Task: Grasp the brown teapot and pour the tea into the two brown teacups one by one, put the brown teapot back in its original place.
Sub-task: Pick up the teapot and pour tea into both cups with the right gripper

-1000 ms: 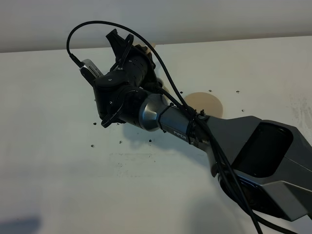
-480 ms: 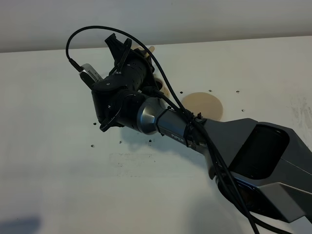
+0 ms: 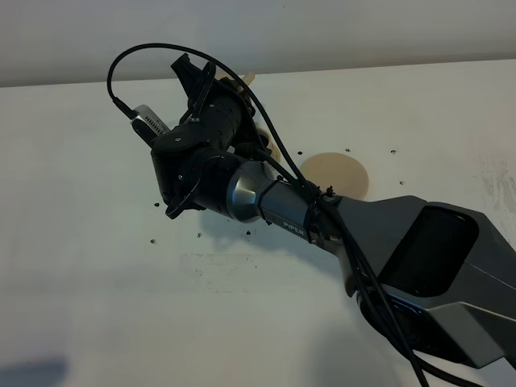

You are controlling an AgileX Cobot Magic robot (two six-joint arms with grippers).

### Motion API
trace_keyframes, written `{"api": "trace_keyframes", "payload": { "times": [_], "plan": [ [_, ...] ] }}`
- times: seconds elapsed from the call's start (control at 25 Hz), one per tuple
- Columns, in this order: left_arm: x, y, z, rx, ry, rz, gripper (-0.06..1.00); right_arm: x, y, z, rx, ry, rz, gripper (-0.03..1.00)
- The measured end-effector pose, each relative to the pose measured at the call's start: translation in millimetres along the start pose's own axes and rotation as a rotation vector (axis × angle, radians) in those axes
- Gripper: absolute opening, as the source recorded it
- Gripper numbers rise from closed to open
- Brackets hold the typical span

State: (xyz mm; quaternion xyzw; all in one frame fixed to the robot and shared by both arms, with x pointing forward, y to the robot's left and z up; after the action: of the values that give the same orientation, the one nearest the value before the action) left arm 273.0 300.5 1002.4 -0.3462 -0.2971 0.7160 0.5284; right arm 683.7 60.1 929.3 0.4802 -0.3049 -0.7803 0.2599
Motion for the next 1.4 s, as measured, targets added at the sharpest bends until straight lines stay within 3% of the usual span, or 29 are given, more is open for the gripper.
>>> {"api": "trace_keyframes", "payload": {
  "times": [1.4],
  "plan": [
    [0.0,0.0,0.0,0.000,0.000,0.000,0.31,-8.6,1.7,4.5,0.032,0.056,0.052,0.10]
  ]
}}
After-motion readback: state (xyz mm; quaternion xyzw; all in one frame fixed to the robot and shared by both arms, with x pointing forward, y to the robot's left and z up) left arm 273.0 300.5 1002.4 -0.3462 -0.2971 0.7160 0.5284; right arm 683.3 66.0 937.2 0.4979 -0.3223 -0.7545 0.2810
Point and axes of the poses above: a point on each arm's last joint axis where the gripper is mounted, z pointing back along that axis away from the gripper, x along the wrist's bending axis when the last joint is at zero, y = z × x, the point moved 5 cm from there along -z, pointing out along that axis toward the gripper, and after that the axes turned 8 degrees about z, right-handed, at the moved point
